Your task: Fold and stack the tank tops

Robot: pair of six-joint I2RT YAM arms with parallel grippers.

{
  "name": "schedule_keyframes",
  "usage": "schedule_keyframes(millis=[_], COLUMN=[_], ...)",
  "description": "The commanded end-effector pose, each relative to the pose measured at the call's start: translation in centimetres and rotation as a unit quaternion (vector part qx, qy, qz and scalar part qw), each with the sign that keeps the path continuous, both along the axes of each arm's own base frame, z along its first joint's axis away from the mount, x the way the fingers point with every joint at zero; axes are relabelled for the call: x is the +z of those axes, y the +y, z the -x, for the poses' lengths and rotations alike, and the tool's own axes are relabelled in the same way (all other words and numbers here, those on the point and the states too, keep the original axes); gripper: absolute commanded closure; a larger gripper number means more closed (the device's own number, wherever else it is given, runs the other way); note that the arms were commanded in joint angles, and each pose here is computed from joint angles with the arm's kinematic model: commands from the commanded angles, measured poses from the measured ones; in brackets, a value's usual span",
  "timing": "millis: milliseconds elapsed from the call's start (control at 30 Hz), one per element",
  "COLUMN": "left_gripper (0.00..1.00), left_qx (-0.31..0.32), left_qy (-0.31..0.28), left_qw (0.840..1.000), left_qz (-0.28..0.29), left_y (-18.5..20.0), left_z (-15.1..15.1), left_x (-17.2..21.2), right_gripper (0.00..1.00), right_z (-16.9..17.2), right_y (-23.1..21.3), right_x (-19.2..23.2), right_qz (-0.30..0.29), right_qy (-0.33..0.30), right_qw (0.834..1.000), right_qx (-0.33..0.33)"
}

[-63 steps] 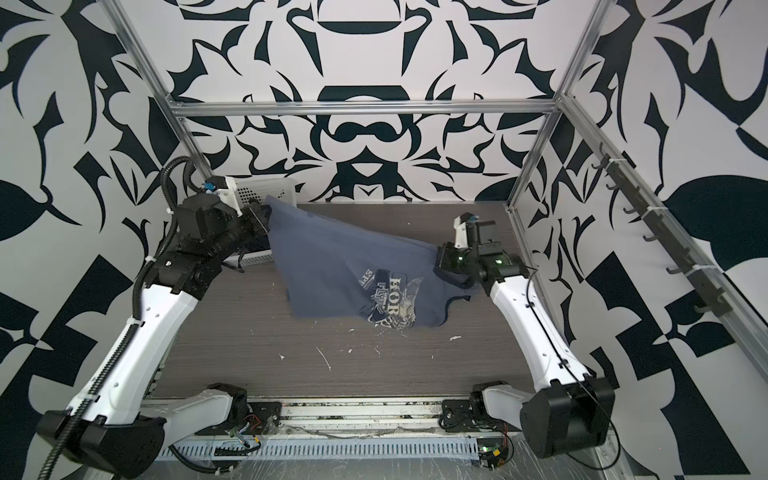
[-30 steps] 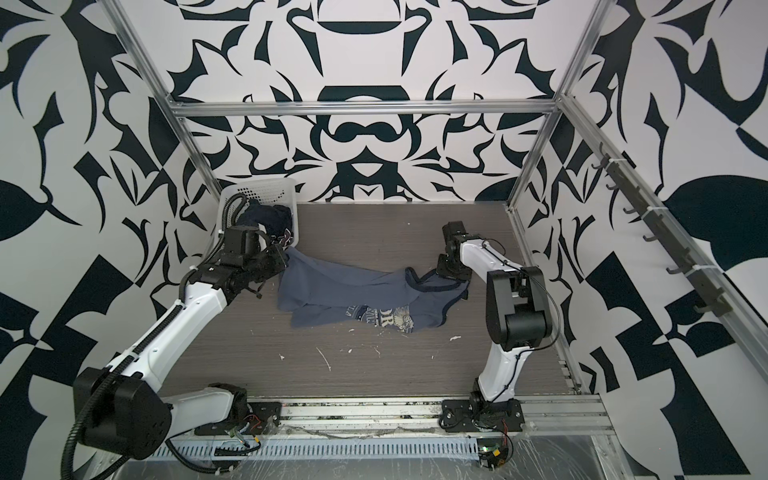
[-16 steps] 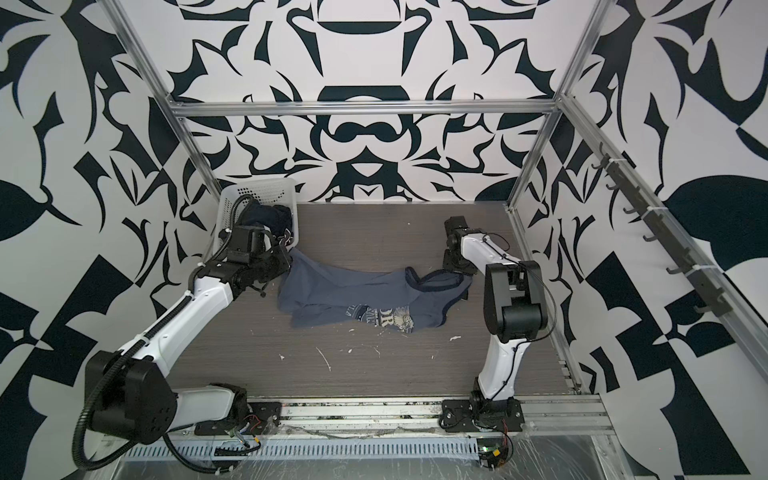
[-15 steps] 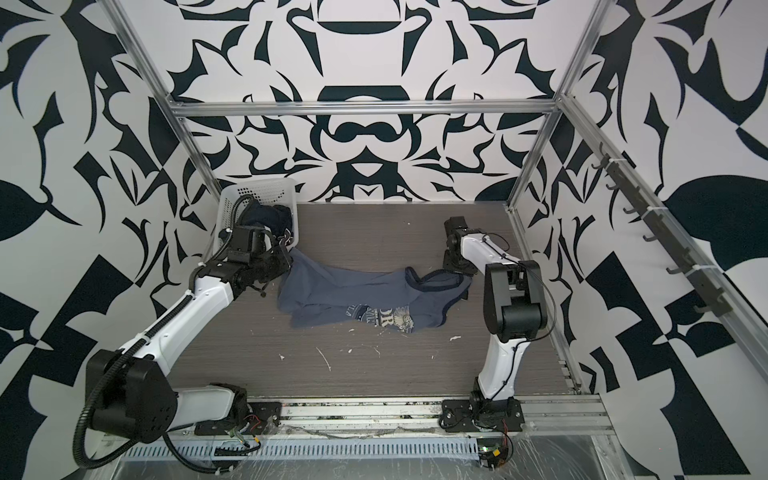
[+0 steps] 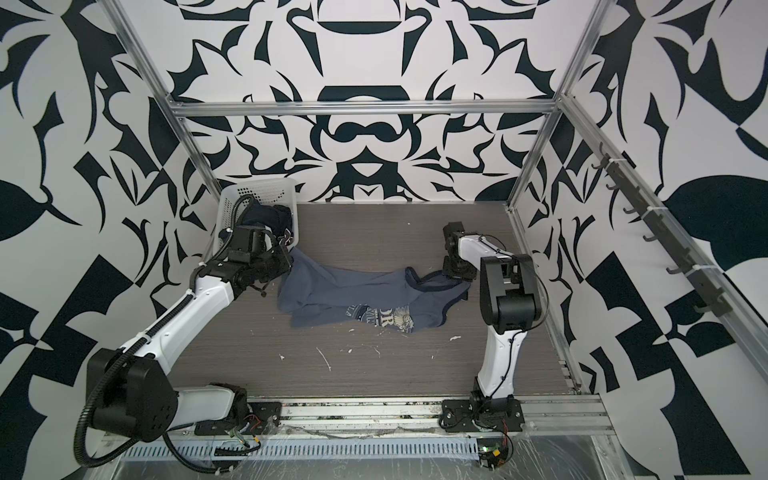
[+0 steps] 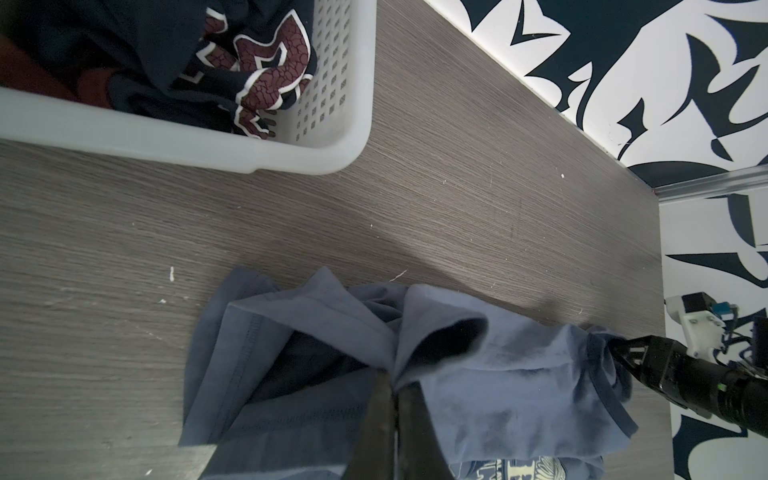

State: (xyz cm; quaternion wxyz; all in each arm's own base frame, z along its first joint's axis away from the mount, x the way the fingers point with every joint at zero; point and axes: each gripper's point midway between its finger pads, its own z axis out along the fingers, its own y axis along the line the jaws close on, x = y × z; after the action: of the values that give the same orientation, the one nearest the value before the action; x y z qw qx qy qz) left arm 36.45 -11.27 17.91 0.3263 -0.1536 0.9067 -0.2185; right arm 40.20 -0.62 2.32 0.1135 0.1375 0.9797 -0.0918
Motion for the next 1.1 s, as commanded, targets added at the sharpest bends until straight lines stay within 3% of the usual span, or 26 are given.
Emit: schedule_keyframes(millis=[0,167,333,500,700,767,933,1067], left_gripper=[1.00,1.00,1.00,1.00,1.00,1.00,1.00,1.00], left_qx=[0.000,0.003,0.023,0.058,0.069,0.072,0.072,0.068], left_qy=[0.005,0.006,-0.006,-0.044,-0.048,-0.048,-0.043,-0.038], left_qw=[1.000,1.000,0.999,0.997,0.996,0.996,0.996,0.997], left_qz=[-0.001,-0.002,-0.023,-0.025,-0.023,-0.023,-0.020,-0.014], left_y=[0.1,0.2,1.6,3.9,4.5,4.6,4.6,4.4], left_z=[0.0,0.2,0.5,1.1,1.4,1.5,1.5,1.5], left_x=[-0.5,-0.6,0.1,2.5,2.6,2.5,2.1,1.8], right_gripper=[0.59,0.81,0.91,0.91,0.92,0.91,0.75,0.67], right_z=[0.1,0.1,-0.1,1.3,4.2,5.2,7.4,8.1], right_y=[0.9,0.0,2.2,5.2,6.5,6.6,4.6,2.0], right_x=[-0.7,0.7,5.6,9.6,10.0,9.7,7.0,5.2], right_qz=[-0.030,-0.006,-0.074,-0.208,-0.326,-0.341,-0.351,-0.319], right_qy=[0.010,-0.006,-0.063,-0.130,-0.141,-0.137,-0.124,-0.116], right_qw=[1.000,1.000,0.995,0.969,0.935,0.930,0.926,0.935], right_qx=[0.000,-0.007,0.015,0.033,0.005,-0.006,-0.067,-0.106])
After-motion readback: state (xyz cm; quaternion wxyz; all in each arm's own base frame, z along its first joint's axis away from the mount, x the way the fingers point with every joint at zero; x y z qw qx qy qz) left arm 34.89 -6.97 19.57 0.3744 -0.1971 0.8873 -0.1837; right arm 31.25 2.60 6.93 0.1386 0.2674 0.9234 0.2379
